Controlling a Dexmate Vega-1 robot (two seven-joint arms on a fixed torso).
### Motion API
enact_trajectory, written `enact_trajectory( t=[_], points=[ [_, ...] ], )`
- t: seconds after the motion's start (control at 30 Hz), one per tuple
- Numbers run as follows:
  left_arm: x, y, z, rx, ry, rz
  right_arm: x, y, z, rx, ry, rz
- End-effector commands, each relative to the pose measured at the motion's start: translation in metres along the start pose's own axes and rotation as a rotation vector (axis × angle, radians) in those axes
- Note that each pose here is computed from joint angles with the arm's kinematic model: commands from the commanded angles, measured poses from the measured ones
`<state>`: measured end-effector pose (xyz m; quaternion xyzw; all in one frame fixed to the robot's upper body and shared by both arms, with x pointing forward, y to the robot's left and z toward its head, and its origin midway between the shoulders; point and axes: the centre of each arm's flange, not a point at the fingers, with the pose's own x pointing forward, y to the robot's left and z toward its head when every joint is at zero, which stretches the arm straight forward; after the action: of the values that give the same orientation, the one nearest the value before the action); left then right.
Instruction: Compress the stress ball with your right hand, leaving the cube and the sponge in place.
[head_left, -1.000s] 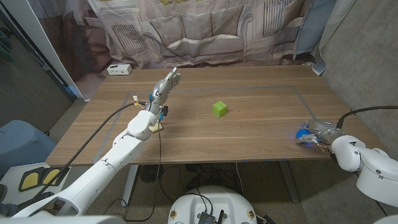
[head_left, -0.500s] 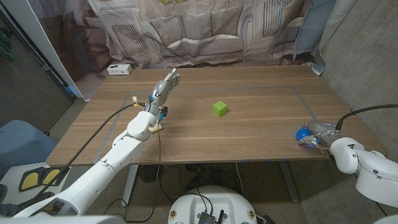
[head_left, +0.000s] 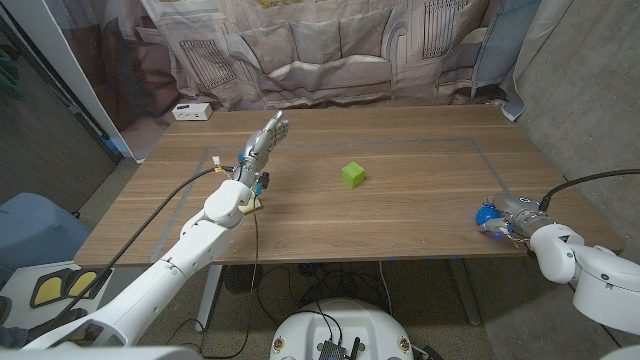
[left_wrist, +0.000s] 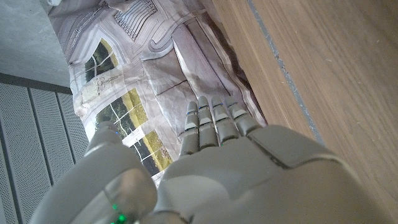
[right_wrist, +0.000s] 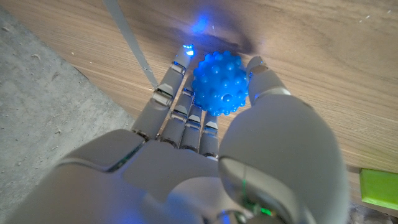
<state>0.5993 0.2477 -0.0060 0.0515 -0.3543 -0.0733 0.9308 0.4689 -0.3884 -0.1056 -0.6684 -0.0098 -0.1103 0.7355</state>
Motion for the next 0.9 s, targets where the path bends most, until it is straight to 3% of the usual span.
enact_trajectory(
  t=[0.03,0.9],
  points=[
    [-0.003,0.0,-0.001,-0.01,0.0,0.008,0.002,0.004,-0.001,0.016,-0.005,-0.02],
    [-0.007,0.002,-0.004,-0.019,-0.002,0.016,-0.013,-0.012,0.001,0.019,-0.009,-0.118]
  ],
)
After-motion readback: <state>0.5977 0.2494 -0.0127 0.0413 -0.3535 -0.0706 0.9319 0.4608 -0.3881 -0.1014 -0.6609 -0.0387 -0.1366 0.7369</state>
